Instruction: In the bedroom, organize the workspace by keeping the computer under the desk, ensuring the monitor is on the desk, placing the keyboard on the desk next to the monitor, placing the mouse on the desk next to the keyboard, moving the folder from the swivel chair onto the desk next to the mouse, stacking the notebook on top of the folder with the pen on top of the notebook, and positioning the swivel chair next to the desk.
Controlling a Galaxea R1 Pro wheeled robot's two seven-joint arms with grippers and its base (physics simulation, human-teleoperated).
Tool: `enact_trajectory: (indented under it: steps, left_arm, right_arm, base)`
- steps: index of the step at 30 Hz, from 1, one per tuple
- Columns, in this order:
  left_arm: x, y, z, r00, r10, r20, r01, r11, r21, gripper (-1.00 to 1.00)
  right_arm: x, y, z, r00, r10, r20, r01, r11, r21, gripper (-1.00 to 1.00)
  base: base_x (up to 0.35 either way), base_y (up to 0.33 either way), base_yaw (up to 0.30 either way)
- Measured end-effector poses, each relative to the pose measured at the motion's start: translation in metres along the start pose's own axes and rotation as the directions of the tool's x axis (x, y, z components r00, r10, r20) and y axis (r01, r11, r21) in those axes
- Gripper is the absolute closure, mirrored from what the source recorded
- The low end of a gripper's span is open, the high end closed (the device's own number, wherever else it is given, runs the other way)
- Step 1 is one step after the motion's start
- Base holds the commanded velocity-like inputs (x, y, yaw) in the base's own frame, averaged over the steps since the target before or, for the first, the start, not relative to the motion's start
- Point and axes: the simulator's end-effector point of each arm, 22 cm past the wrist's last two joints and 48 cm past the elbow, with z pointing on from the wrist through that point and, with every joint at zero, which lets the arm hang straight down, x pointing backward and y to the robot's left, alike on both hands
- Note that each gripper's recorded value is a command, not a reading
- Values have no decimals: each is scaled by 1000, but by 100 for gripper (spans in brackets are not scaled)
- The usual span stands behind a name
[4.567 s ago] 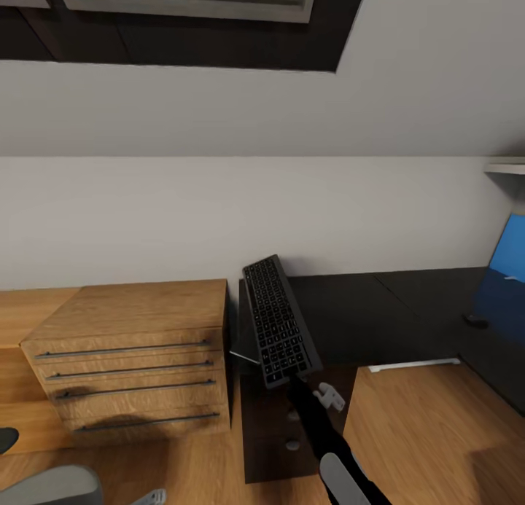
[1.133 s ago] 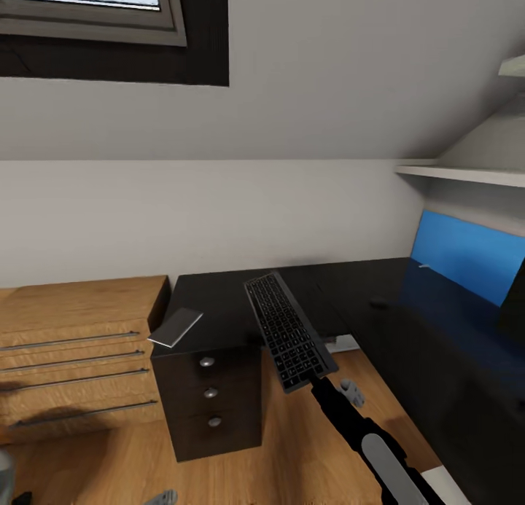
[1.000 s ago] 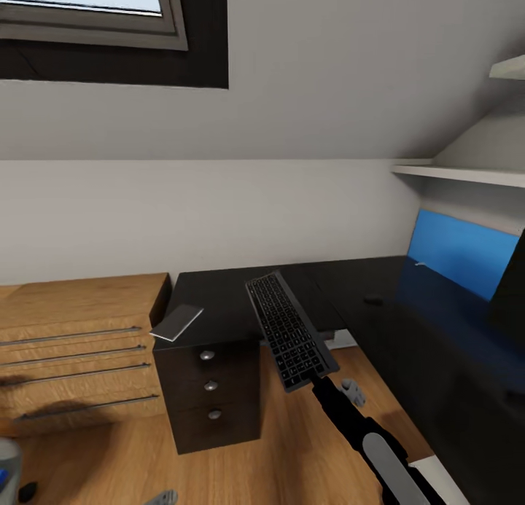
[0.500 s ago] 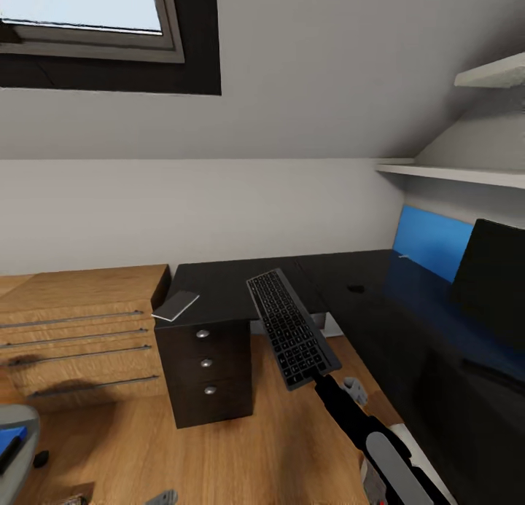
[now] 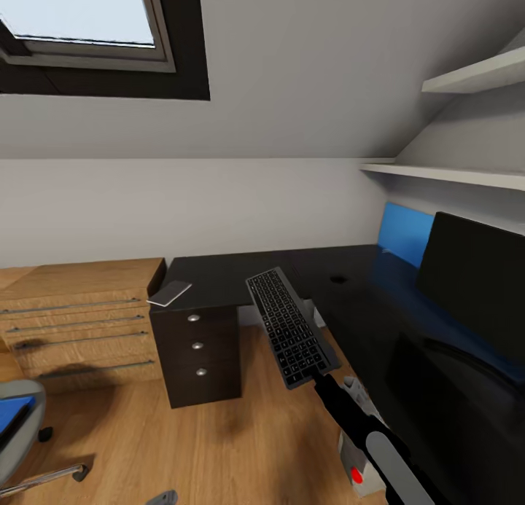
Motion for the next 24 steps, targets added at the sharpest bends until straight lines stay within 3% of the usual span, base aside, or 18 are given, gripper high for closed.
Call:
enact_trajectory:
  steps: [15,24]
  left_arm:
    - [0,1,0,1000,0,0,0,1000,-1,-100]
    - [0,1,0,1000,0,0,0,1000,-1,-100]
  right_arm:
    - [1,0,0,1000,2,0,-2,1000,-2,100]
    - [2,2,0,1000,4,-1,-4,1000,-5,100]
  base:
    - [-238,-188,0]
    - [-54,-37,0]
